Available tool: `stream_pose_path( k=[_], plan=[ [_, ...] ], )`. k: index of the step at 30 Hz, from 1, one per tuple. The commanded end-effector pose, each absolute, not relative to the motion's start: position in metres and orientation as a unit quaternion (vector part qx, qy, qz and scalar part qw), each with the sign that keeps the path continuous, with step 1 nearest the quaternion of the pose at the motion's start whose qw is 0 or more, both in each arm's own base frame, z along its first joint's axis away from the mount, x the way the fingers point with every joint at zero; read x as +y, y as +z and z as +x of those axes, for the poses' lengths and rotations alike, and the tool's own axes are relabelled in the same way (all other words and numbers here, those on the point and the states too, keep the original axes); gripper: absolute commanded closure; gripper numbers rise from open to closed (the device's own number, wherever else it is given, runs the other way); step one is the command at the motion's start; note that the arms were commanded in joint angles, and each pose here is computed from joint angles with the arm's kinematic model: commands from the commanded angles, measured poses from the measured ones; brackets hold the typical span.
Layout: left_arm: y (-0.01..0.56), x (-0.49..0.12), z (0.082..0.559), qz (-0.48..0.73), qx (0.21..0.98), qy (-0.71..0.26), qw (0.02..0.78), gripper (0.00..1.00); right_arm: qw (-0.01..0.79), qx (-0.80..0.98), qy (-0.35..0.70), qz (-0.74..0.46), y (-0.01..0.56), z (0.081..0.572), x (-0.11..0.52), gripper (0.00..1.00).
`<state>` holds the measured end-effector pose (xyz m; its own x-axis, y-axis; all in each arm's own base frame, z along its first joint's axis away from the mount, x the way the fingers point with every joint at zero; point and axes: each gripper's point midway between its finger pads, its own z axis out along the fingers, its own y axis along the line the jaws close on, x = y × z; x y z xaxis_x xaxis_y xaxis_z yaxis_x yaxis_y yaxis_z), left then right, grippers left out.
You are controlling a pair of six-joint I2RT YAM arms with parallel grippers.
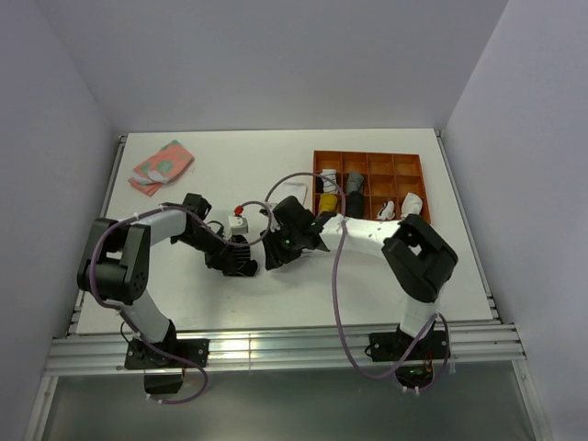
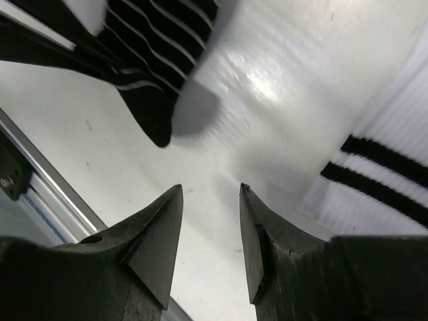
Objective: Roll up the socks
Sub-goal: Roll the sock at the center of the board.
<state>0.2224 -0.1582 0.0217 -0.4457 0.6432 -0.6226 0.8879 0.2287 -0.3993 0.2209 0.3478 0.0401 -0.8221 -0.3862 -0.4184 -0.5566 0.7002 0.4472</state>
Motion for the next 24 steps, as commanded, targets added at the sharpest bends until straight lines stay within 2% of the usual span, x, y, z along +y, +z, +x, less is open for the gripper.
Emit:
stream_pose_path(
  k=[1,9,11,16,24],
  plan=[
    [0.019,-0.146,0.203,0.510,0.760,-0.389,0.106,0.99,0.276,0.865,0.315,-0.276,0.090,0.250,0.364,0.53],
    [0.023,-0.137,0.199,0.504,0.749,-0.428,0.045,1.00,0.383,0.802,0.255,-0.380,0.116,0.242,0.395,0.50],
    [0.021,-0.137,0.197,0.500,0.746,-0.438,0.032,1.00,0.385,0.787,0.259,-0.407,0.111,0.224,0.407,0.50],
    [0.019,-0.133,0.193,0.488,0.744,-0.457,0.002,1.00,0.418,0.760,0.250,-0.430,0.112,0.217,0.422,0.50],
    [0.015,-0.131,0.193,0.478,0.743,-0.467,-0.020,1.00,0.414,0.735,0.230,-0.485,0.092,0.185,0.448,0.48]
  ],
)
